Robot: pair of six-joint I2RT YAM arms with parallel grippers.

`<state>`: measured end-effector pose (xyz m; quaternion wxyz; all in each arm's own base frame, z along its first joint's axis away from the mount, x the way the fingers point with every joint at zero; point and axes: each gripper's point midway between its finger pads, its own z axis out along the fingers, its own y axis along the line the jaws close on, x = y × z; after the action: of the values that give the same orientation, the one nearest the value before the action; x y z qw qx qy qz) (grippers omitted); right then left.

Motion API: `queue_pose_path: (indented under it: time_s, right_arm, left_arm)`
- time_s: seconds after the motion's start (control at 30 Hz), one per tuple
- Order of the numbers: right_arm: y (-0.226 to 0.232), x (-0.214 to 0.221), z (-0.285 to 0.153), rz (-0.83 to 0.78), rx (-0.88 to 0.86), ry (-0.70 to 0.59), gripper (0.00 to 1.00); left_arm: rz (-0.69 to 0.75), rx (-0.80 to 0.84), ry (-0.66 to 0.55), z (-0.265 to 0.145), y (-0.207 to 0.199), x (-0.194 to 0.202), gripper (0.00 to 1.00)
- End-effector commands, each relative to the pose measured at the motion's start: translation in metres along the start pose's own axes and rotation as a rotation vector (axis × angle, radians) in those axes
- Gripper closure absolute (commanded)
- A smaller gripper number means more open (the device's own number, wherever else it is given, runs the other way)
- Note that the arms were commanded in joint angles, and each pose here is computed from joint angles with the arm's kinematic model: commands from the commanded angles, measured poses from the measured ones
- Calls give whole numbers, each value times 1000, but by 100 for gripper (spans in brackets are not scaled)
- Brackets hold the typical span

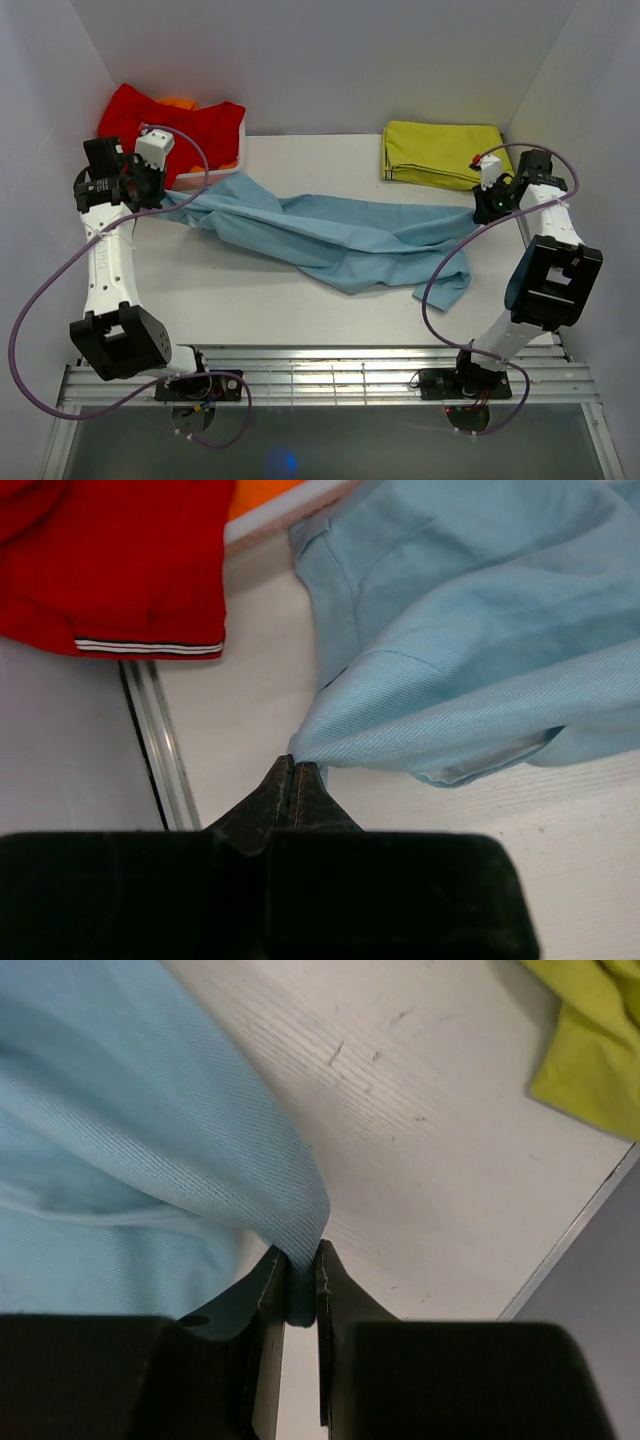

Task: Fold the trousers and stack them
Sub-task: Flatten the trousers out

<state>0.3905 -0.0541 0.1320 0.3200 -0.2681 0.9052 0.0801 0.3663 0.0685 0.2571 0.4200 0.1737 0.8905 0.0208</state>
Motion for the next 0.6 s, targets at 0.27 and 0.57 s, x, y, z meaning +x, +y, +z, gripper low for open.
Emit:
queue_pose_path:
  time_s: [0.27,0.57]
  right_arm:
    - [-21,108,11,-196,114,325,92]
    - [18,154,-25,-317,25,367,49]
  left_arm:
    - [92,-352,-233,-86,62,-60,100]
    - [92,-284,-216,-78,49,-50,100]
